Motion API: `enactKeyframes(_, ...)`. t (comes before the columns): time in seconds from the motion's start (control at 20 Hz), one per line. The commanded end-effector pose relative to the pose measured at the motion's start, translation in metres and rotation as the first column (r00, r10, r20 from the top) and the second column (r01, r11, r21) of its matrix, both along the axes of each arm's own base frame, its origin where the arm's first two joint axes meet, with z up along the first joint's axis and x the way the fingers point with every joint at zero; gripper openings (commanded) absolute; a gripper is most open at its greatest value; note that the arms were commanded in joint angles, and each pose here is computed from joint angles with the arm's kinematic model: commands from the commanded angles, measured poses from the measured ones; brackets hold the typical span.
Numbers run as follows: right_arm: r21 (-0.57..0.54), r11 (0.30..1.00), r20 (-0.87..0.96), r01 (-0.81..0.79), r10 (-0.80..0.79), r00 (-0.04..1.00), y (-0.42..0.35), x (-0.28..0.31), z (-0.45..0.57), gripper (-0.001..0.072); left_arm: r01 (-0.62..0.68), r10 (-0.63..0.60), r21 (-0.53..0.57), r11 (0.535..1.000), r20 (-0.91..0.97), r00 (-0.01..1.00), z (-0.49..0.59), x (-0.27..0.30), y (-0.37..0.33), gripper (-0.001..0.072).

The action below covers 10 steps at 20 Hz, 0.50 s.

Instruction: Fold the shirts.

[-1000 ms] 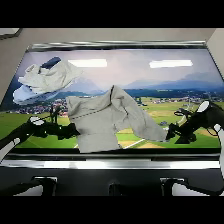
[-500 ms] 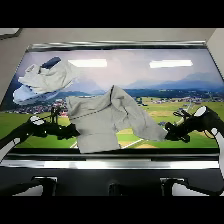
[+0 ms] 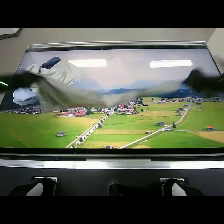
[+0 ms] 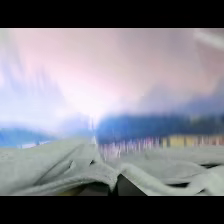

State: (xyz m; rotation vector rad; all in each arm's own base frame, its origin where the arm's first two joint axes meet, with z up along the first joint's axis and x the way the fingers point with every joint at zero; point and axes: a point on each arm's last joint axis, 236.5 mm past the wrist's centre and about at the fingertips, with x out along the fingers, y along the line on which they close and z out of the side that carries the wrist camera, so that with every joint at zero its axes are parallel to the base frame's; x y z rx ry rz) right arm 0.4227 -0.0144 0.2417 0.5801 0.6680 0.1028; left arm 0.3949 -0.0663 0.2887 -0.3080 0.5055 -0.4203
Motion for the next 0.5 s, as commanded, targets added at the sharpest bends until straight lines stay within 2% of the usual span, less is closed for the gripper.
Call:
enactKeyframes(0.0,-0.080,0.942,0.606,0.326,-0.214,0.766,-0.033,-0.084,0.254,0.0041,-0.304,0.218,0.087,0.949,0.518,0.827,0.224,-0.112,0.042,0.0030)
enactKeyframes(0.05,-0.094,0.899,0.608,0.427,-0.288,0.740,-0.049,-0.116,0.267,0.0041,-0.387,0.296,0.046,0.921,0.565,0.770,0.251,-0.141,0.053,0.0030)
enactKeyframes(0.15,-0.155,0.829,0.514,0.538,-0.397,0.760,-0.071,-0.160,0.246,0.0041,-0.379,0.298,0.022,0.925,0.575,0.762,0.259,-0.170,0.041,0.0030)
enactKeyframes(0.3,-0.259,0.840,0.358,0.477,-0.375,0.855,-0.061,-0.182,0.204,0.0041,-0.273,0.215,0.036,0.961,0.519,0.827,0.243,-0.178,0.013,0.0031)
enactKeyframes(0.45,-0.271,0.831,0.426,0.485,-0.349,0.835,-0.055,-0.198,0.221,0.0042,-0.263,0.192,0.037,0.964,0.585,0.788,0.261,-0.193,0.005,0.0031)
